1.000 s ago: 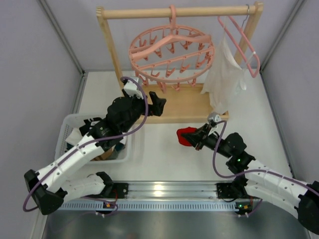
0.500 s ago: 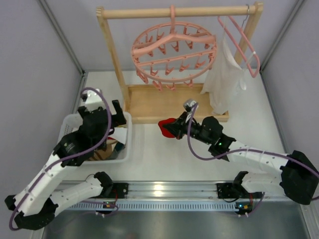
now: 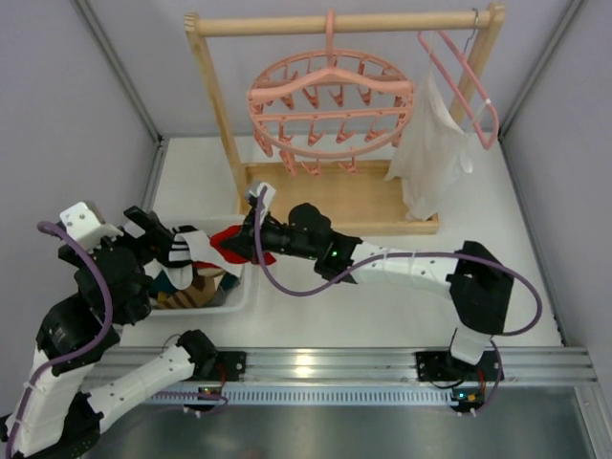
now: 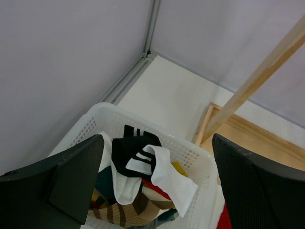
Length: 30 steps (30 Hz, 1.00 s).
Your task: Remove the socks clipped to the hanger
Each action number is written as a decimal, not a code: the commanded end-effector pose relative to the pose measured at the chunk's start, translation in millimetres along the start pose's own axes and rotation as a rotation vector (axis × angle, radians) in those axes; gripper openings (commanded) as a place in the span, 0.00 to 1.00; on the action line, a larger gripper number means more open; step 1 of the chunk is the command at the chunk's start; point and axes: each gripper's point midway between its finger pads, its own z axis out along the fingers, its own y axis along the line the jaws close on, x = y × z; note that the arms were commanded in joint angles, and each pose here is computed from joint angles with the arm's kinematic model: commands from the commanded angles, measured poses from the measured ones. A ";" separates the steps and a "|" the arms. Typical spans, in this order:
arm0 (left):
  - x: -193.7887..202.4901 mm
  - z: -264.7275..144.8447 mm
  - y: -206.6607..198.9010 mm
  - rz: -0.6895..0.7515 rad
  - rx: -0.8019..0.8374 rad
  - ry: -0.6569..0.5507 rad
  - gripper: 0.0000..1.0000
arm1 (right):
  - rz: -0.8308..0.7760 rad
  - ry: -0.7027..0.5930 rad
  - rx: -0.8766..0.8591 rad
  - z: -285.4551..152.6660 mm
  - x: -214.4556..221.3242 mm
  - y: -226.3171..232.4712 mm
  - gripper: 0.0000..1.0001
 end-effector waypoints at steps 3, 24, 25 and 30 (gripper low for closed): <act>-8.9 -1.5 21.5 0.000 -0.088 -0.044 0.98 | -0.009 0.028 -0.198 53.0 12.0 57.1 0.00; 12.2 4.8 15.7 0.005 -0.108 -0.030 0.98 | 0.120 0.088 -0.111 171.8 94.0 -42.3 0.16; 13.3 5.4 14.4 0.009 -0.108 -0.027 0.98 | 0.106 0.088 -0.107 172.5 93.5 -45.5 0.17; 17.7 6.0 12.7 0.012 -0.100 -0.019 0.98 | 0.102 0.116 -0.096 172.3 102.3 -51.7 0.41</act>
